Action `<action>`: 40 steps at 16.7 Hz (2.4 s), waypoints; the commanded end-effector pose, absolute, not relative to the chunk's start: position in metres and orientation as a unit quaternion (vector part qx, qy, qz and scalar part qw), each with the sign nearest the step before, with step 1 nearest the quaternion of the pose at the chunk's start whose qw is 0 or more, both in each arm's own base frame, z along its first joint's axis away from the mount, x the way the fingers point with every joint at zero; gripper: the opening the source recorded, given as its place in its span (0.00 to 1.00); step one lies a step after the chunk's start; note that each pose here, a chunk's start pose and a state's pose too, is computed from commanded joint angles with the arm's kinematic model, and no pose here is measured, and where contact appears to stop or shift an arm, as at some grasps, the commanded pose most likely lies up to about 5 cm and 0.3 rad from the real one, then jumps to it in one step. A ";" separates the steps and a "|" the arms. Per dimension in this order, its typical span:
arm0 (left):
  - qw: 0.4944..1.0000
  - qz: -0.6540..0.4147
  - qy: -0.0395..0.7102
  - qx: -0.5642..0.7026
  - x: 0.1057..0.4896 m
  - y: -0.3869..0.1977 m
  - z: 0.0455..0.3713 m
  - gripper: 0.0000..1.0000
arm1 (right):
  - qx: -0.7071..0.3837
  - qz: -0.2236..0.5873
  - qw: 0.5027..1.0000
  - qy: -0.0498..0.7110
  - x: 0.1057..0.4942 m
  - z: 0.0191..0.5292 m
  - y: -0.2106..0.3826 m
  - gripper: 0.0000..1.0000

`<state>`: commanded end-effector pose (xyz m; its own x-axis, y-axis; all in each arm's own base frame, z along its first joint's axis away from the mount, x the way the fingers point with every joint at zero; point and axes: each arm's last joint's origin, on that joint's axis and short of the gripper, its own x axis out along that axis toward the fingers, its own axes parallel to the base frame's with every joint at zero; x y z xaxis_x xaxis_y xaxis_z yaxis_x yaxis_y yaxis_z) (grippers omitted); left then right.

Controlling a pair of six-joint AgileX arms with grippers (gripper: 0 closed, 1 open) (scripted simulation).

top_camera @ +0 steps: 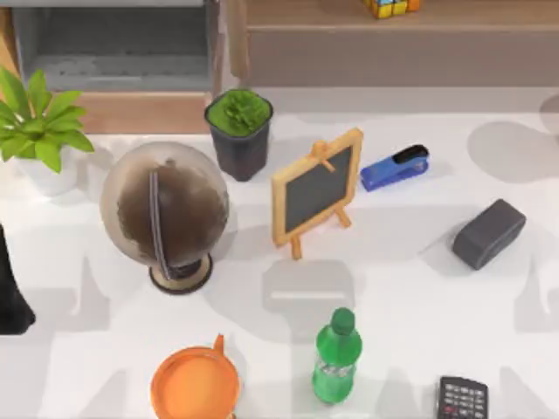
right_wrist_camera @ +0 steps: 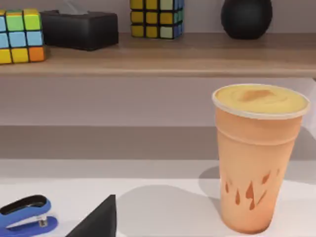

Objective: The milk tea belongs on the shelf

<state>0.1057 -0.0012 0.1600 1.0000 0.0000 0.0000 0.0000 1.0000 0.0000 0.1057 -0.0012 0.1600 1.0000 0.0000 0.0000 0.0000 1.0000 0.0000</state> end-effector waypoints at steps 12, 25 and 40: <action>1.000 0.000 0.000 0.000 0.106 -0.001 0.160 1.00 | -0.003 -0.006 1.000 -0.023 0.149 0.196 -0.010 1.00; 1.000 0.000 0.000 0.000 0.106 -0.001 0.160 1.00 | -0.009 -0.008 1.000 0.020 0.274 0.105 -0.054 1.00; 1.000 0.000 0.000 0.000 0.106 -0.001 0.160 1.00 | -0.005 -0.008 1.000 0.002 0.296 0.060 -0.066 1.00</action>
